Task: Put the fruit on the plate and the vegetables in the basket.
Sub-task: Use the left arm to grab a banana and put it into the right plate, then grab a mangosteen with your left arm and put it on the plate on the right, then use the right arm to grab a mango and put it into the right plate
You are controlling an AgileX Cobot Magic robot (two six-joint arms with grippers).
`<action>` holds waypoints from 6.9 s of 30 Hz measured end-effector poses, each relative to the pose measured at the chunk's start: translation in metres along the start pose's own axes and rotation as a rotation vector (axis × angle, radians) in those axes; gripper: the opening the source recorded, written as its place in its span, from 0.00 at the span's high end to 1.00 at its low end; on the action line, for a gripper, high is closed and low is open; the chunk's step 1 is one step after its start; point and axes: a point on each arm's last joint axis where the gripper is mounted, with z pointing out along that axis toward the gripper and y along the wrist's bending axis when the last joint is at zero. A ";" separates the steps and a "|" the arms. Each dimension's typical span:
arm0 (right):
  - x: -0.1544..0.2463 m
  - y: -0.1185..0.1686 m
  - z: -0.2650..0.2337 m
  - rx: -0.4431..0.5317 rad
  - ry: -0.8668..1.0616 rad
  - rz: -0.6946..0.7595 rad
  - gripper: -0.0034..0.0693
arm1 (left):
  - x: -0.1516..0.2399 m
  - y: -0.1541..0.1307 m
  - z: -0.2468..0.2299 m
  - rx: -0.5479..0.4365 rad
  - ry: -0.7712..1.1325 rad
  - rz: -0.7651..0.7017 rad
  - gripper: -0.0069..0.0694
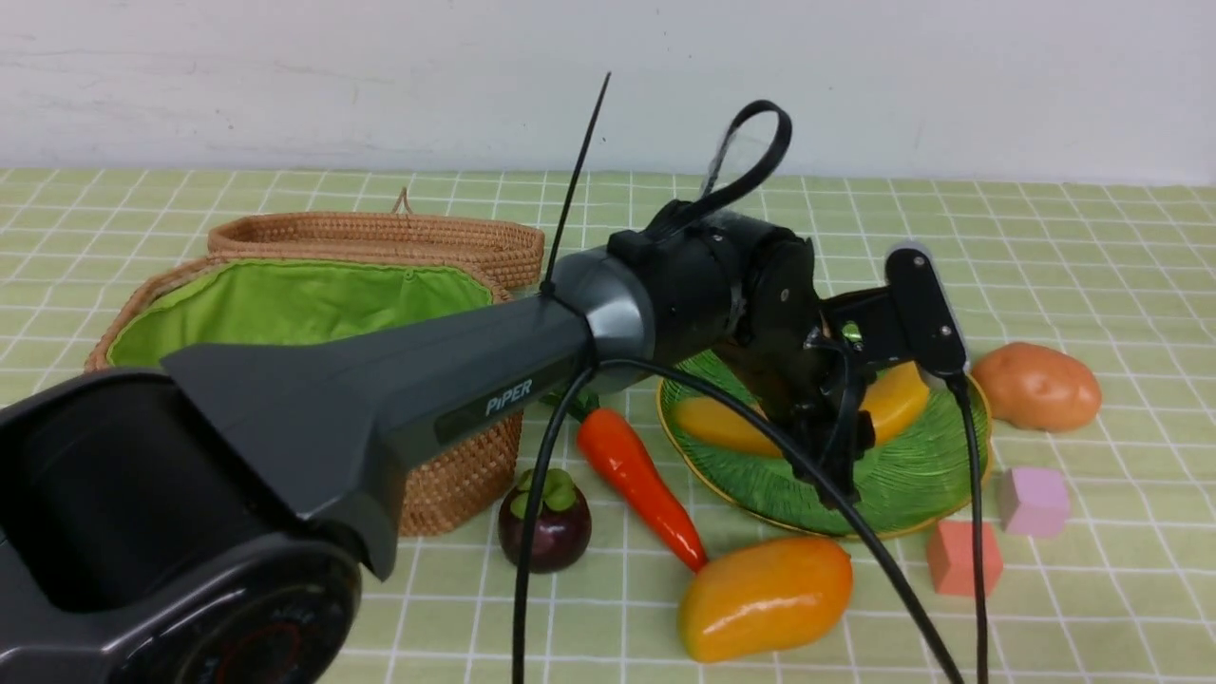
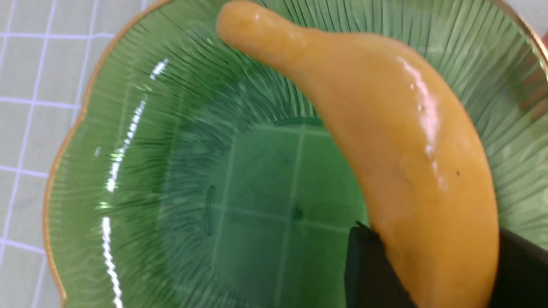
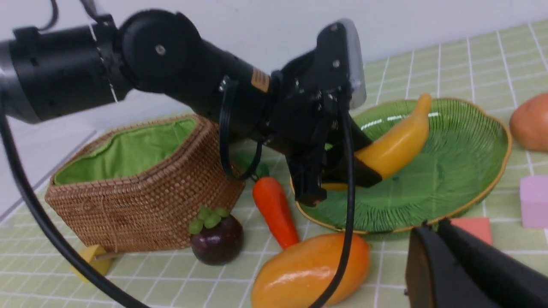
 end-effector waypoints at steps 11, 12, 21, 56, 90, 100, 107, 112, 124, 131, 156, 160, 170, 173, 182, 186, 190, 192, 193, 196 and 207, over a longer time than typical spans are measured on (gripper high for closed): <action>0.001 0.000 0.001 0.003 0.014 0.002 0.91 | -0.005 0.000 -0.001 0.001 -0.052 -0.076 0.10; 0.001 0.000 0.001 0.002 0.014 0.002 0.91 | -0.005 -0.001 -0.003 0.017 -0.045 -0.080 0.08; -0.016 0.013 -0.004 -0.018 0.079 -0.090 0.90 | -0.034 0.002 -0.086 0.098 -0.084 -0.331 0.36; -0.030 0.022 -0.004 -0.011 0.249 -0.188 0.88 | 0.079 -0.054 -0.137 -0.177 0.435 -1.089 0.29; -0.029 0.024 -0.004 -0.032 0.261 -0.168 0.86 | 0.102 -0.047 -0.082 -0.363 0.466 -1.135 0.13; -0.029 0.024 -0.005 -0.034 0.265 -0.167 0.85 | 0.105 -0.047 -0.070 -0.364 0.459 -1.109 0.13; -0.029 0.025 -0.005 -0.044 0.264 -0.156 0.85 | 0.108 -0.047 -0.064 -0.370 0.468 -1.087 0.13; -0.029 0.025 -0.005 -0.047 0.264 -0.153 0.85 | 0.114 -0.050 -0.053 -0.369 0.500 -1.074 0.14; -0.029 0.027 -0.005 -0.062 0.260 -0.163 0.84 | 0.117 -0.051 -0.052 -0.373 0.520 -1.070 0.24; -0.029 0.027 -0.005 -0.063 0.259 -0.161 0.83 | 0.116 -0.051 -0.064 -0.384 0.573 -1.082 0.24; -0.030 0.029 -0.005 -0.083 0.251 -0.136 0.83 | -0.006 0.006 -0.068 -0.093 0.083 -0.821 0.24; -0.030 0.029 -0.005 -0.083 0.252 -0.136 0.82 | -0.004 0.008 -0.020 -0.056 0.158 -0.812 0.24; -0.028 0.029 -0.005 -0.090 0.272 -0.136 0.82 | -0.005 0.013 -0.002 -0.072 0.158 -0.776 0.09; -0.028 0.029 -0.005 -0.090 0.272 -0.136 0.82 | -0.007 0.015 -0.007 -0.083 0.152 -0.768 0.04; -0.028 0.029 -0.005 -0.090 0.272 -0.137 0.82 | -0.021 0.022 -0.057 -0.089 0.153 -0.769 0.17; -0.028 0.029 -0.005 -0.090 0.272 -0.137 0.82 | -0.035 0.025 -0.122 -0.096 0.148 -0.773 0.49; -0.030 0.030 -0.003 -0.092 0.290 -0.132 0.82 | -0.042 0.025 -0.172 -0.104 0.126 -0.776 0.81; -0.033 0.031 0.001 -0.096 0.328 -0.122 0.82 | -0.045 0.024 -0.205 -0.114 0.095 -0.777 0.92; -0.036 0.031 0.005 -0.096 0.366 -0.110 0.82 | -0.048 0.023 -0.227 -0.125 0.060 -0.781 0.93; -0.041 0.029 0.017 -0.092 0.447 -0.079 0.82 | -0.050 0.020 -0.267 -0.147 -0.014 -0.799 0.93; -0.060 0.022 0.061 -0.096 0.706 0.011 0.82 | 0.029 -0.047 -0.307 -0.143 0.050 -0.881 0.93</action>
